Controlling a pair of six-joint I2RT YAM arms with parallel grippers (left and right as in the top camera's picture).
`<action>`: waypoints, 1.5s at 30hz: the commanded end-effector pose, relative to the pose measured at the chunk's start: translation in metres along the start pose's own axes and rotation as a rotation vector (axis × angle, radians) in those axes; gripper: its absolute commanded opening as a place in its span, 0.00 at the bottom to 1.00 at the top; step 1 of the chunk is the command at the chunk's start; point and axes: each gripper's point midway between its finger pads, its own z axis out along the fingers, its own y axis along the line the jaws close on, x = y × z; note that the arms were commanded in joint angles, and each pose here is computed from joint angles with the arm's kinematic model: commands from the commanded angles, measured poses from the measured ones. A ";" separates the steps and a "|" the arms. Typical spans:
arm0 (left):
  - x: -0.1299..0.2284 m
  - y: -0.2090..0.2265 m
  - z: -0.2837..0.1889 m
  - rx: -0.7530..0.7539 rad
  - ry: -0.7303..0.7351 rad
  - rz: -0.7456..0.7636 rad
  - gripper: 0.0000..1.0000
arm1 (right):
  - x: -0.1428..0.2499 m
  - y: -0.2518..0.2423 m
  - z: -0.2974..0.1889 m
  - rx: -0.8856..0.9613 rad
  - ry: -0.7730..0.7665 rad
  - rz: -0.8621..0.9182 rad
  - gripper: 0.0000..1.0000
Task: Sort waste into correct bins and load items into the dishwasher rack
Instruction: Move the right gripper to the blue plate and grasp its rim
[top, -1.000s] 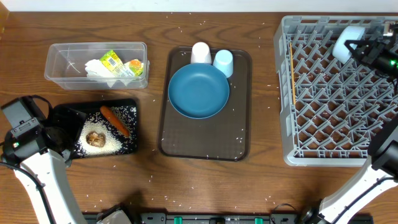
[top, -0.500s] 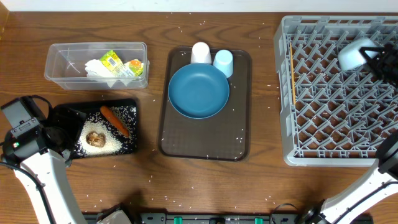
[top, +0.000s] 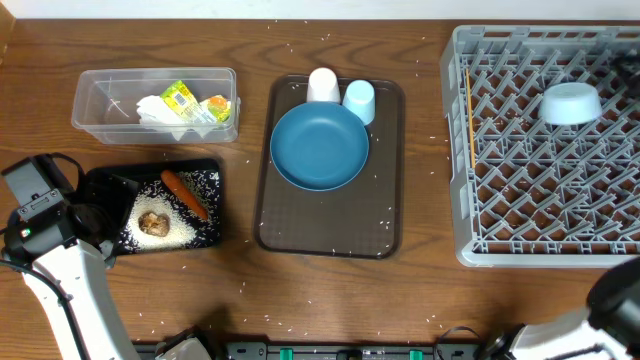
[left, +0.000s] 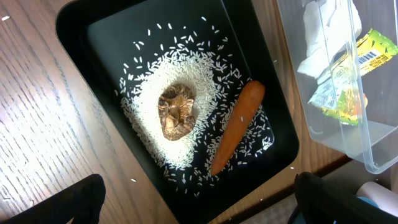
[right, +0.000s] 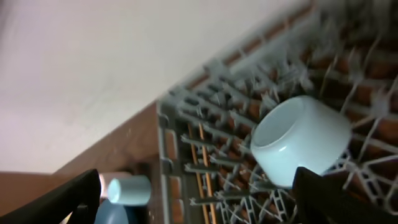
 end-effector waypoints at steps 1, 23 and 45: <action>0.000 0.004 0.000 -0.013 -0.006 -0.009 0.98 | -0.013 0.044 -0.027 0.005 -0.080 -0.061 0.93; 0.000 0.004 0.000 -0.013 -0.006 -0.009 0.98 | 0.298 0.285 0.143 -0.080 0.407 -0.863 0.99; 0.000 0.004 0.000 -0.013 -0.006 -0.009 0.98 | 0.531 0.245 0.184 -0.223 0.928 -1.125 0.97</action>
